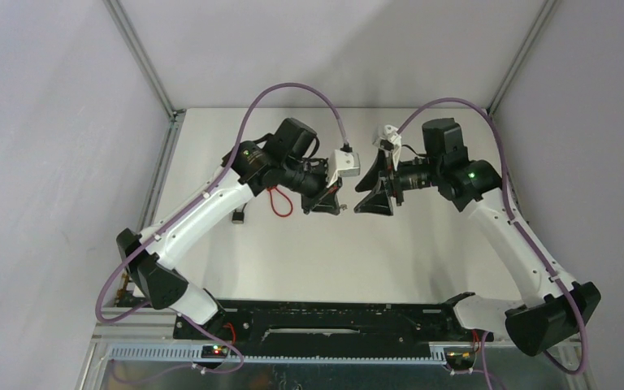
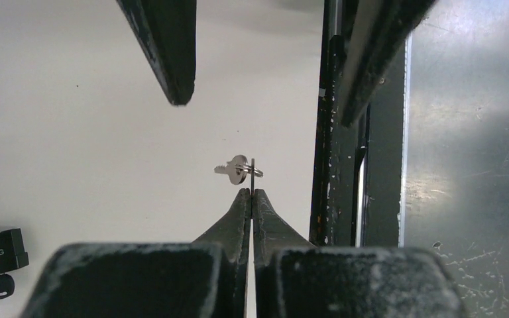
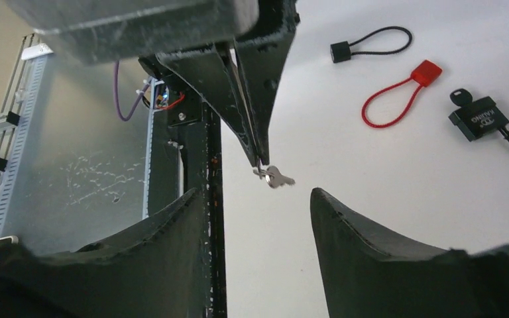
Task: Unlock with the key
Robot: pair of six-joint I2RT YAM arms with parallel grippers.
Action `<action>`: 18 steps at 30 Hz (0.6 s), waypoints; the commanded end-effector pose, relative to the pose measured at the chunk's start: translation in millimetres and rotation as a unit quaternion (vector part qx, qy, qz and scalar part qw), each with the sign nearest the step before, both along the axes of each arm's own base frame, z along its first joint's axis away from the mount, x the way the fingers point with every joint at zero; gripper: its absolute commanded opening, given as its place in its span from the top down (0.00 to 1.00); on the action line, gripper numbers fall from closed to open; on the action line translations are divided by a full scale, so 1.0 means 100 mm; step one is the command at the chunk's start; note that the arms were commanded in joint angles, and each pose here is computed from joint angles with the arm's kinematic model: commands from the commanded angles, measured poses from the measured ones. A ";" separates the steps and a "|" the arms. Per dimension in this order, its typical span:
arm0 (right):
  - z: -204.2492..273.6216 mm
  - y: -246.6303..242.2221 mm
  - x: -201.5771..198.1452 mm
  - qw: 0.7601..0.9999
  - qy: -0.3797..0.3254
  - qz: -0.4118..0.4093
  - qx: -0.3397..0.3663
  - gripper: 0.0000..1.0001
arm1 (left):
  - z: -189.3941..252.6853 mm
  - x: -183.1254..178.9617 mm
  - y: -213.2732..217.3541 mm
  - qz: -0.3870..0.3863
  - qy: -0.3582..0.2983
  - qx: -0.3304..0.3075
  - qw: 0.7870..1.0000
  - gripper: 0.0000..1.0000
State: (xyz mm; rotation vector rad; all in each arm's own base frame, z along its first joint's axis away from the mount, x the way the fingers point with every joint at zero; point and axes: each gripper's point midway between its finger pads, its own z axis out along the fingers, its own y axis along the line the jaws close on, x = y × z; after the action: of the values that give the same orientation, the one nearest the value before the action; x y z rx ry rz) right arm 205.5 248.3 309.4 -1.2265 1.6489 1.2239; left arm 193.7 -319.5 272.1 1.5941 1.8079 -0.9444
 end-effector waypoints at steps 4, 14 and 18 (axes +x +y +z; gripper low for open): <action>0.09 0.19 -0.05 0.999 -0.019 0.027 0.017 0.36 | 0.26 -0.13 -0.04 -0.022 -0.013 -0.039 0.999 1.00; 0.00 0.26 -0.03 0.999 -0.002 0.034 0.012 0.41 | 0.30 -0.23 -0.08 -0.040 0.005 -0.058 0.997 1.00; -0.04 0.26 -0.03 0.999 0.005 0.036 0.008 0.46 | 0.31 -0.24 -0.08 -0.041 0.006 -0.060 0.997 1.00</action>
State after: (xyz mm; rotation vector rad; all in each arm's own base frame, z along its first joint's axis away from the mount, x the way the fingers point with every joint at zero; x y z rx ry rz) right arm 201.0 271.6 304.5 -1.2731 1.6299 1.2856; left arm 180.6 -327.2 280.8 1.6137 1.7524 -1.0382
